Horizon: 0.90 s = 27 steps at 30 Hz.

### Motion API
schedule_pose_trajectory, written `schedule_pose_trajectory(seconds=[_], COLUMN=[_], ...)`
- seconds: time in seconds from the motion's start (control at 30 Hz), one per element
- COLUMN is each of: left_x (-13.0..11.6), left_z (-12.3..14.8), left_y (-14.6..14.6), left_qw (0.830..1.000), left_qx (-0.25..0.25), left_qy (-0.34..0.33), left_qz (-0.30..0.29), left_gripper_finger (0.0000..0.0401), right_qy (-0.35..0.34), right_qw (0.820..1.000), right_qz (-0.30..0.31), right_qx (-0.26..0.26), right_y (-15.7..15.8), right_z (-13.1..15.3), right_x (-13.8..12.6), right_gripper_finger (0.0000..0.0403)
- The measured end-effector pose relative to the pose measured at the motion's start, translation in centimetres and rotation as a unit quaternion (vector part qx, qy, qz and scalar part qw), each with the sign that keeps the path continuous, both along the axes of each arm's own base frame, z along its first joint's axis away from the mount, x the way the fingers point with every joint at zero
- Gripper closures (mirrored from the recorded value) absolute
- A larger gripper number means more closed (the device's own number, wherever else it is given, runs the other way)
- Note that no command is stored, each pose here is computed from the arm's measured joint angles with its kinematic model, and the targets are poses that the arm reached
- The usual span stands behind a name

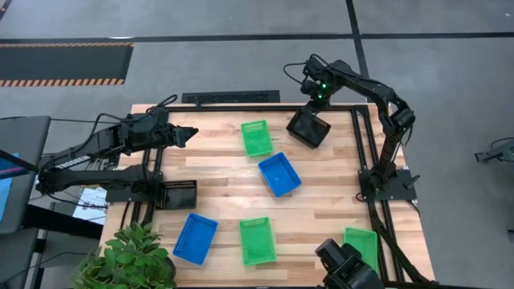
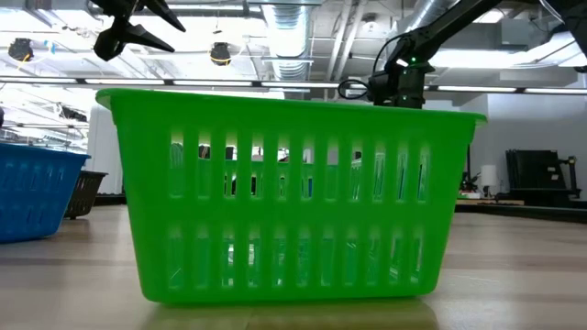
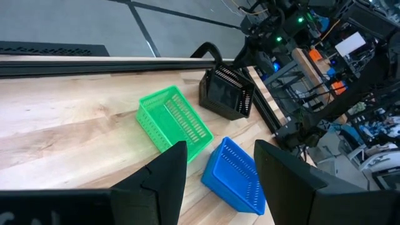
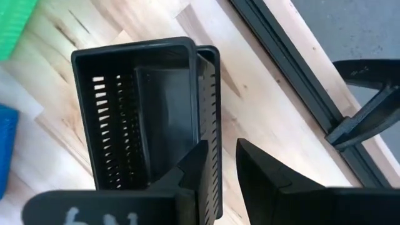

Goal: Stack baskets by color
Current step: Stack the bottom right black bin on the top black bin

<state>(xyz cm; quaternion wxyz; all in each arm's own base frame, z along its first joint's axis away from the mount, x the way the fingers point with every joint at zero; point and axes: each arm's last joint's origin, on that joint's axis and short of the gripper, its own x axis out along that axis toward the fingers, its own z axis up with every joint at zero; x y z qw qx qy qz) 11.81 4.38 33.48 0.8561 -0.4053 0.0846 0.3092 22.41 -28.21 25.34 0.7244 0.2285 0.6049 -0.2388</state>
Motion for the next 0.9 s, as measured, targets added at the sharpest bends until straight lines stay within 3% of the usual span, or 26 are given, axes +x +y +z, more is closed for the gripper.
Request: schedule_pose_trajectory(seconds=[0.33,0.7,0.9], left_x=[0.0,0.0,0.0], left_z=[0.0,0.0,0.0], left_y=[0.0,0.0,0.1], left_qw=[1.0,1.0,1.0], left_qx=[-0.015,-0.015,-0.009], left_qy=[-0.009,-0.009,-0.008], left_qz=[0.008,0.011,0.025], left_gripper_finger=[0.0227,0.0227,0.0227], right_qy=[-0.002,-0.025,-0.016], right_qw=[1.0,0.999,0.999], right_qz=[0.023,0.027,0.04], right_qx=[0.003,-0.031,-0.028], right_y=[0.3,1.4,1.4], right_z=[0.0,2.9,2.5], right_x=[0.2,-0.8,-0.4], right_gripper_finger=[0.0296,0.0222,0.0216])
